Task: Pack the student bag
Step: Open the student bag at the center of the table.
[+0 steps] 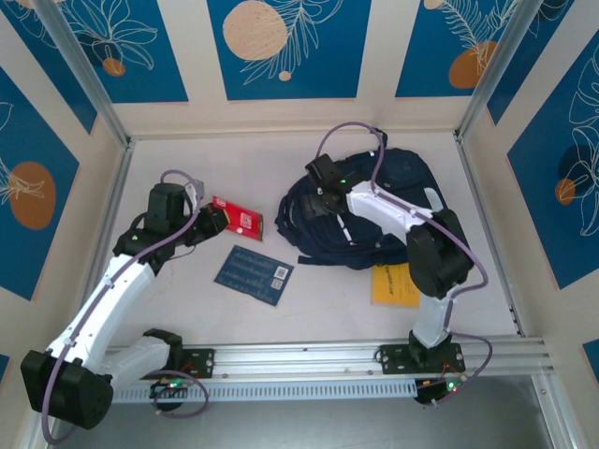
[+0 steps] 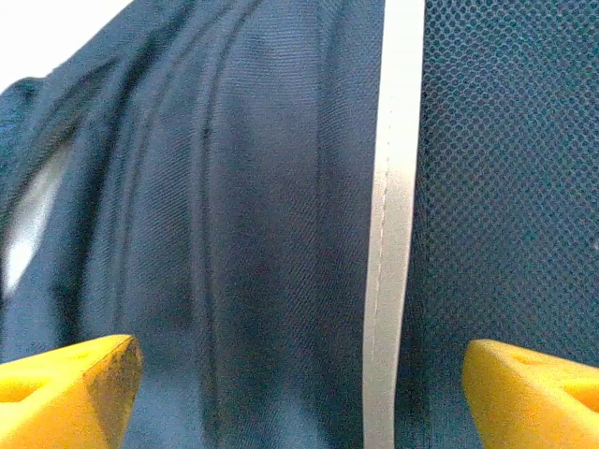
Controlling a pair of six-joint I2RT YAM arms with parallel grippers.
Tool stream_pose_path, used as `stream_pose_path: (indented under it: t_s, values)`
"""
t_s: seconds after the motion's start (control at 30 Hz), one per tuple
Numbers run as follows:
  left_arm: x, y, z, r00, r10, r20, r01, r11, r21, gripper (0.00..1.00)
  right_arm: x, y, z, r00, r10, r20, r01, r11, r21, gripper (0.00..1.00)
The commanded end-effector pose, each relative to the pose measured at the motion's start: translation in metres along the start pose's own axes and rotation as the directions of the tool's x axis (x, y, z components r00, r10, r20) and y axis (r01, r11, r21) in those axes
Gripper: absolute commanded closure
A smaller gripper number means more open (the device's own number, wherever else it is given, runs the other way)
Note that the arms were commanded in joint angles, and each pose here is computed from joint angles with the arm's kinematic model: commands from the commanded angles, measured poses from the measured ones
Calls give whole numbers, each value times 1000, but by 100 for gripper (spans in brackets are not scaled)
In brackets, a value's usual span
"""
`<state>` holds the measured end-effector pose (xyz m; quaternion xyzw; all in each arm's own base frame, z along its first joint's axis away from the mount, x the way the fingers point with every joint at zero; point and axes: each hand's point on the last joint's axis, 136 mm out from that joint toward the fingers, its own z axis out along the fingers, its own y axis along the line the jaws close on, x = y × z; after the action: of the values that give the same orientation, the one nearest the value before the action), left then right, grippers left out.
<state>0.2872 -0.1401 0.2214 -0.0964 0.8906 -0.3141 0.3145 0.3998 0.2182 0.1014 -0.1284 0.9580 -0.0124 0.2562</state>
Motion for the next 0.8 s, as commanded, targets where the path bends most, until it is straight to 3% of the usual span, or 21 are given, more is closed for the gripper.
stream_pose_path:
  t_s: [0.0, 0.17, 0.3, 0.4, 0.5, 0.57, 0.63, 0.7, 0.77]
  values:
    - [-9, -4, -7, 999, 42, 31, -41, 999, -17, 100, -1, -14, -1, 999, -52, -10, 53, 991, 124, 17]
    - [-11, -6, -5, 999, 41, 29, -40, 999, -15, 100, 10, -10, 8, 992, -118, -37, 123, 978, 167, 41]
    - [-12, -6, -3, 999, 34, 28, -34, 999, -14, 100, 13, -12, 10, 988, -149, -53, 156, 970, 185, 75]
    - [-13, -7, -4, 999, 30, 30, -29, 999, -13, 100, 3, -6, -9, 985, -174, 0, 172, 978, 118, 98]
    - [-15, -10, -5, 999, 29, 33, -28, 1000, -6, 100, -9, -3, -40, 987, -150, 65, 151, 988, -21, 100]
    - [-17, -13, -6, 999, 24, 36, -25, 1000, 7, 100, -12, 4, -65, 990, -109, 86, 125, 968, -218, 100]
    - [-18, -19, -5, 999, 16, 34, -17, 999, 35, 100, -18, -1, -92, 996, -22, 91, 55, 921, -385, 100]
    - [-18, -26, -4, 1000, 3, 25, -5, 997, 74, 100, -20, 0, -126, 994, 45, 101, 21, 817, -577, 100]
    - [-18, -33, 0, 1000, -11, 14, 10, 994, 113, 100, -22, -7, -151, 989, 93, 117, 10, 743, -669, 100]
